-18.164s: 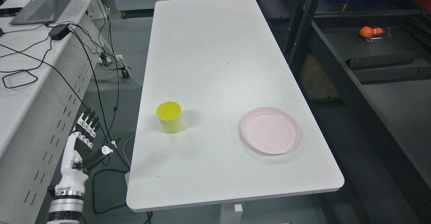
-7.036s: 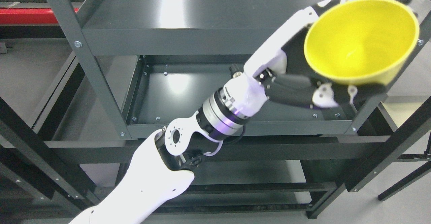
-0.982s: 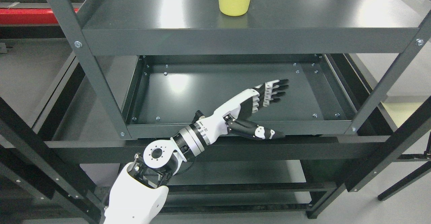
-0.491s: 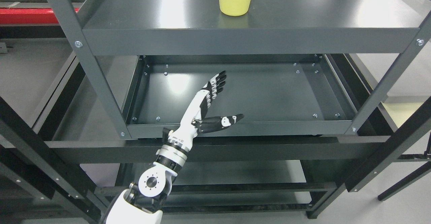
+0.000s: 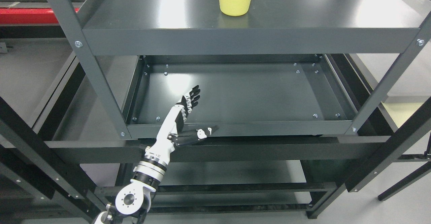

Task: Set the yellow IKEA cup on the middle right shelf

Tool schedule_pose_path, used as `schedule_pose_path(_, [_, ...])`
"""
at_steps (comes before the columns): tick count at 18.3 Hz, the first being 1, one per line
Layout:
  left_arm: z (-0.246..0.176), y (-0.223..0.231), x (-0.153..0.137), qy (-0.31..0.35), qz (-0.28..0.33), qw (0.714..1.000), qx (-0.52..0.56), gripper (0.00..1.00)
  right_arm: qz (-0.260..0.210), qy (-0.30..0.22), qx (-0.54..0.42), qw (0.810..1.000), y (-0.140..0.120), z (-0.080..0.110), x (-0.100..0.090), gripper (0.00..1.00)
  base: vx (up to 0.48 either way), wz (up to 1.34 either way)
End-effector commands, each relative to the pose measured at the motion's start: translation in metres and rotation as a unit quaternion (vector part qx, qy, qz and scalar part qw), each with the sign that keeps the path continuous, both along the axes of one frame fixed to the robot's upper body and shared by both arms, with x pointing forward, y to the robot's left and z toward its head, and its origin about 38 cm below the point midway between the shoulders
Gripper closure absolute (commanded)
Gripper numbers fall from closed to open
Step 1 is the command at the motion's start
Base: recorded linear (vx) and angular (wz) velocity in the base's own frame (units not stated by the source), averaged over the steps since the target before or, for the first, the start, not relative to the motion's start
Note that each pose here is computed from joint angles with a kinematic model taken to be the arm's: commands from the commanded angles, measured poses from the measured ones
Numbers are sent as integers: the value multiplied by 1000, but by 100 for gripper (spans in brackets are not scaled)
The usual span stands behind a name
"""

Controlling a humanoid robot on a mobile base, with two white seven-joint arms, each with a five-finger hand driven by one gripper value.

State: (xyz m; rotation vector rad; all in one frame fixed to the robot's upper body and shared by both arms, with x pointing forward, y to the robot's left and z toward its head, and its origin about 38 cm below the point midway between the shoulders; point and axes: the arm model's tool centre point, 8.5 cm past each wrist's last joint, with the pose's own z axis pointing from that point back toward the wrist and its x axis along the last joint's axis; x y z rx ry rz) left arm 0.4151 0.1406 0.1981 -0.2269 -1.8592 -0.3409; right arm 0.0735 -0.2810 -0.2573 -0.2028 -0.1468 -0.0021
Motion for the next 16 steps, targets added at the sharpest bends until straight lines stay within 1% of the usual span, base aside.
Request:
schedule_pose_path(1, [34, 68, 7, -33, 87, 996, -14, 1, -4, 7, -6, 1000, -10, 0, -9, 1, 0, 0])
schedule_pose_path(4, [35, 76, 8, -33, 97, 995, -16, 1, -4, 7, -6, 1000, -10, 0, -9, 1, 0, 0])
schedule_pose_path(16, [41, 73, 10, -40, 93, 995, -16, 1, -4, 7, -6, 1000, -10, 0, -9, 0, 0, 0])
